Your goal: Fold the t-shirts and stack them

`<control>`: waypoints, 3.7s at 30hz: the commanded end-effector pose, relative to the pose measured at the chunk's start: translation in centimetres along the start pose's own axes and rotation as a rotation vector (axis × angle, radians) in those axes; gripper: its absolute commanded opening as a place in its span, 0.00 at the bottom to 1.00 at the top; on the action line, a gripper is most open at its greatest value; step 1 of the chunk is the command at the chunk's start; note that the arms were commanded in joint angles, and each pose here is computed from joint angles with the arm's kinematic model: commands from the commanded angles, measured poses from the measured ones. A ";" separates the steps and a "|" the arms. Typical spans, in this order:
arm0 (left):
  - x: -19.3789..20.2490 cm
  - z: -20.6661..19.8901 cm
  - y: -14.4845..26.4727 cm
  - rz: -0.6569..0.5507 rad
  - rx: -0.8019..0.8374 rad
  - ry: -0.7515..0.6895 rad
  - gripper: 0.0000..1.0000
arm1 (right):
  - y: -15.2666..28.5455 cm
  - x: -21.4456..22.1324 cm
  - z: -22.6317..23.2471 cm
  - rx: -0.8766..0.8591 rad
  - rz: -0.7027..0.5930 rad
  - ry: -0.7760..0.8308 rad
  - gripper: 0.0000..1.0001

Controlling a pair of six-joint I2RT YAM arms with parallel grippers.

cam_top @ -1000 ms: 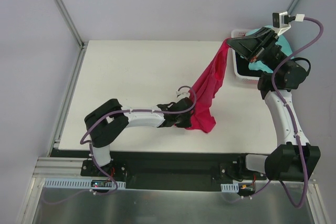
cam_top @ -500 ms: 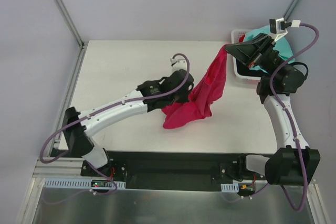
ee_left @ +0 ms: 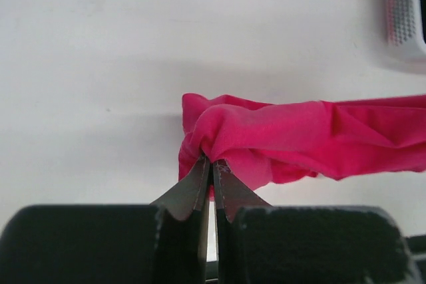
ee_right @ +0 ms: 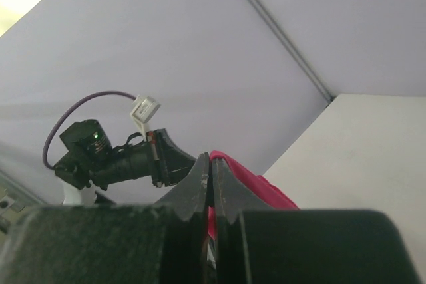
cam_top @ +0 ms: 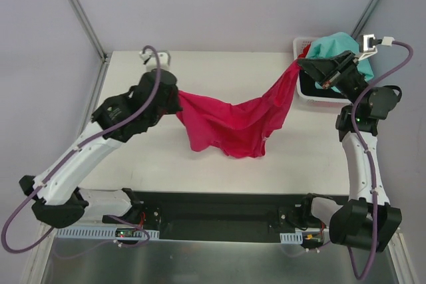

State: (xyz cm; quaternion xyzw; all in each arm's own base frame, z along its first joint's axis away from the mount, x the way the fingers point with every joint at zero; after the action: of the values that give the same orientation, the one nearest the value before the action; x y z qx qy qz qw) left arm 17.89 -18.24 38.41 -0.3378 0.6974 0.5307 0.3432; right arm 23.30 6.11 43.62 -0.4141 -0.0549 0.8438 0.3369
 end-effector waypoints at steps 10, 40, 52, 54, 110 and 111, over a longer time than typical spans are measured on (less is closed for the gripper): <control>-1.4 6.8 1.9 -0.038 -0.155 0.035 0.00 | -1.0 -6.1 1.8 0.116 -0.131 0.109 0.01; -3.4 7.8 1.7 -0.034 -0.127 0.119 0.00 | -1.1 -10.4 3.3 0.082 -0.253 0.070 0.01; -5.2 3.1 -15.2 0.153 -0.025 0.105 0.00 | -1.5 -8.3 -0.6 0.134 -0.196 0.057 0.01; -5.9 2.9 -17.2 0.176 0.010 0.124 0.00 | -1.6 -8.6 -2.4 0.164 -0.191 0.038 0.01; 13.1 5.8 -10.0 0.495 -0.027 0.260 0.50 | -3.4 -5.0 -4.1 0.138 -0.040 -0.021 0.01; 12.8 5.8 -10.0 0.486 -0.029 0.259 0.54 | -3.5 -5.2 -4.0 0.135 -0.042 -0.016 0.01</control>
State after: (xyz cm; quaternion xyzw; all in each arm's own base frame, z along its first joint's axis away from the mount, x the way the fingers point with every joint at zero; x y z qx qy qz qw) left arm 19.19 -15.71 19.66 -0.2078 0.7903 0.5696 0.0882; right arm 30.51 4.69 43.34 -0.3344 0.0016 0.8623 0.3803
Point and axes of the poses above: each gripper's point midway between its finger pads, its own y axis back along the fingers, its own z axis along the line the jaws close on, x = y × z, the point moved 9 cm from there along y, back along the fingers
